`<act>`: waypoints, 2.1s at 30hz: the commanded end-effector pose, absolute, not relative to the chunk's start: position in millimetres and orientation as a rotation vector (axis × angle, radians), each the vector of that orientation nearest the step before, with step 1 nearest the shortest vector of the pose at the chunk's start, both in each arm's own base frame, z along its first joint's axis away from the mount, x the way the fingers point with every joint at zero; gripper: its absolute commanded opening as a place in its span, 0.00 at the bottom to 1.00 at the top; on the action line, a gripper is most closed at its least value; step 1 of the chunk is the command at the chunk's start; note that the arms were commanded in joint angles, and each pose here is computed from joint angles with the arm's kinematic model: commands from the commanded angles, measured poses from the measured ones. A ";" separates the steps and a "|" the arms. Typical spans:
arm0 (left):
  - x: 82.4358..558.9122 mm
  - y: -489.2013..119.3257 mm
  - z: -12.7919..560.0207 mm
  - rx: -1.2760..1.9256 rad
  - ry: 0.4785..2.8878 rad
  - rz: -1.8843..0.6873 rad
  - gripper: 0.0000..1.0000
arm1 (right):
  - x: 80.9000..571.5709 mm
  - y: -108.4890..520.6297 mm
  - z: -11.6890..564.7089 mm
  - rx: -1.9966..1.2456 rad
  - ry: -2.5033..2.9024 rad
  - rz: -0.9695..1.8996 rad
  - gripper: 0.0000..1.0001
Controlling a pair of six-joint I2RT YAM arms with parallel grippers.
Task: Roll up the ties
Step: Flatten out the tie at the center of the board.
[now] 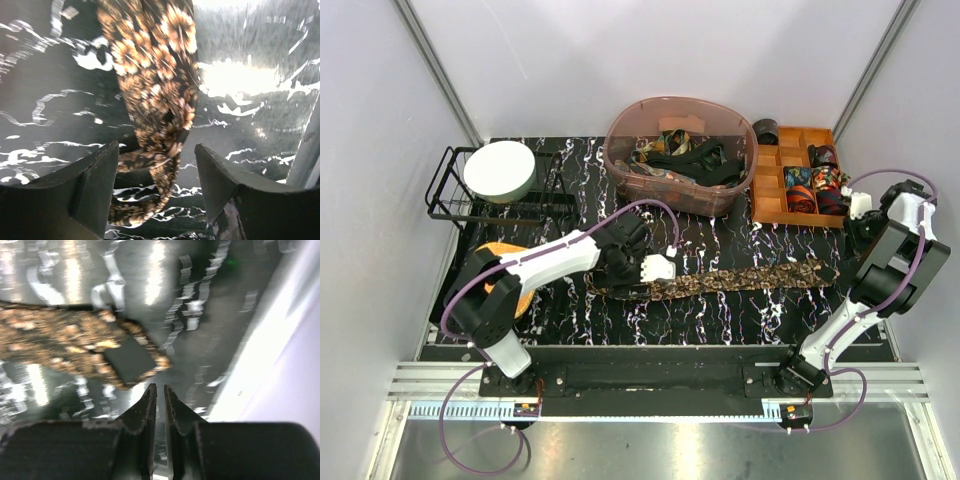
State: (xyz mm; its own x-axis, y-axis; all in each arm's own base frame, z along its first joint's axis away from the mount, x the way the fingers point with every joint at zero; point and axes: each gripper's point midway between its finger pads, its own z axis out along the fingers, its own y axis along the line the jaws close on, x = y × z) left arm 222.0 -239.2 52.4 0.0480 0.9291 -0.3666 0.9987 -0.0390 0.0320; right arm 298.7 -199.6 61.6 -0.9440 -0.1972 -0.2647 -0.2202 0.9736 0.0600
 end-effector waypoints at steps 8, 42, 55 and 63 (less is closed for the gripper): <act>231.7 -275.0 68.0 2.046 1.807 -0.348 0.65 | 272.0 -157.0 29.3 -0.159 2.927 0.406 0.15; 306.9 -184.6 57.3 2.152 1.822 0.090 0.14 | 268.3 -197.7 -8.4 -0.226 3.040 0.162 0.11; 318.5 -168.5 100.4 1.784 1.886 0.127 0.00 | 269.8 -200.6 -6.7 -0.232 3.031 0.145 0.09; 323.0 -122.3 94.1 1.455 1.885 0.433 0.00 | 267.2 -202.9 -9.0 -0.236 3.038 0.144 0.09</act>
State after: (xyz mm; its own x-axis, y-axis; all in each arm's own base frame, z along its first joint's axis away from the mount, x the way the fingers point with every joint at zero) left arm 297.0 -137.1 76.4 -0.0282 0.9654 -0.2593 0.8728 0.1503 0.4644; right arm 258.1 -173.6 9.9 -0.9900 -0.1103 -0.0884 -0.1252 0.9744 0.1870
